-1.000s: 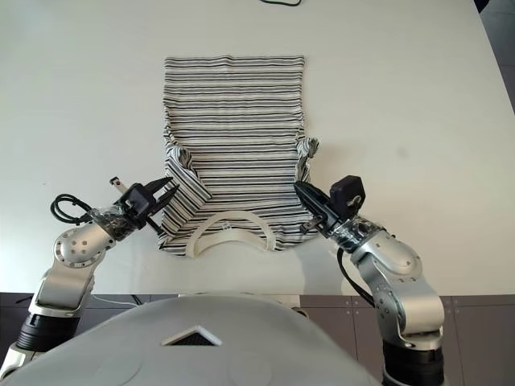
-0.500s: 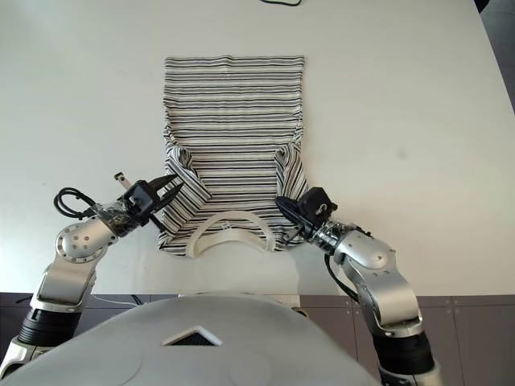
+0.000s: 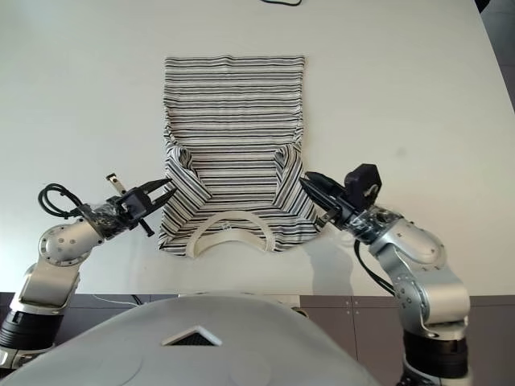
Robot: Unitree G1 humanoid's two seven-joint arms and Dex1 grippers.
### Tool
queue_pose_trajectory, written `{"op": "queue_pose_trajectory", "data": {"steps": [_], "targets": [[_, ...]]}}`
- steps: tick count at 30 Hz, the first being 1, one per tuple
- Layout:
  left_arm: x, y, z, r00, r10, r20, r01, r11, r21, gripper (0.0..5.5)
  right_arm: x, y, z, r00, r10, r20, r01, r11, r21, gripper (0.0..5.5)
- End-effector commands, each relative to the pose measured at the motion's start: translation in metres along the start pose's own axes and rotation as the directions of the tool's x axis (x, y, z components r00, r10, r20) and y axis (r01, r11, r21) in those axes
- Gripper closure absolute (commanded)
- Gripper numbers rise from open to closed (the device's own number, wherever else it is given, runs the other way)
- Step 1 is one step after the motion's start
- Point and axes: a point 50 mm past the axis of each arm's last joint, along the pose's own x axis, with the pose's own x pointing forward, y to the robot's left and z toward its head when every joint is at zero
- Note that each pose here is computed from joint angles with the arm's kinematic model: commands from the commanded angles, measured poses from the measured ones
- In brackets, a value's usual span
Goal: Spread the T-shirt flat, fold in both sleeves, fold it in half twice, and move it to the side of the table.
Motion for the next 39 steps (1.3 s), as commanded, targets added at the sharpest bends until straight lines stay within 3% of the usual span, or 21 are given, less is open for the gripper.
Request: {"op": "queue_pose_trajectory", "data": {"steps": [1,4,8,16,20,30,39], "targets": [[-0.026,0.010,-0.002,0.998,-0.058,-0.015,0.060,0.991,0.121,4.62,-0.031,-0.014,-0.014,0.987,-0.020,-0.160,-0.017,0.974,-0.226,4.78],[-0.047,-0.006,-0.013,0.972,-0.228,-0.052,0.234,0.931,0.281,4.16,-0.042,-0.016,-0.025,0.979,-0.048,-0.199,-0.008,0.963,-0.271,4.74],[-0.067,-0.017,-0.034,0.932,-0.341,-0.119,0.358,0.826,0.436,3.56,-0.042,-0.017,-0.036,0.975,-0.087,-0.205,0.026,0.958,-0.284,4.04],[-0.058,-0.031,-0.047,0.895,-0.431,-0.117,0.410,0.687,0.600,3.56,-0.036,-0.017,-0.037,0.976,-0.109,-0.189,0.049,0.954,-0.296,4.04],[-0.044,-0.039,-0.048,0.901,-0.427,-0.083,0.381,0.683,0.624,3.56,-0.028,-0.014,-0.036,0.979,-0.102,-0.175,0.046,0.954,-0.296,4.04],[-0.040,-0.049,-0.049,0.873,-0.481,-0.082,0.417,0.649,0.636,3.56,-0.017,-0.016,-0.035,0.983,-0.086,-0.161,0.033,0.952,-0.304,4.04],[-0.052,-0.064,-0.049,0.850,-0.525,-0.040,0.447,0.680,0.581,3.56,-0.018,-0.015,-0.041,0.982,-0.087,-0.171,0.032,0.953,-0.300,4.04]]}}
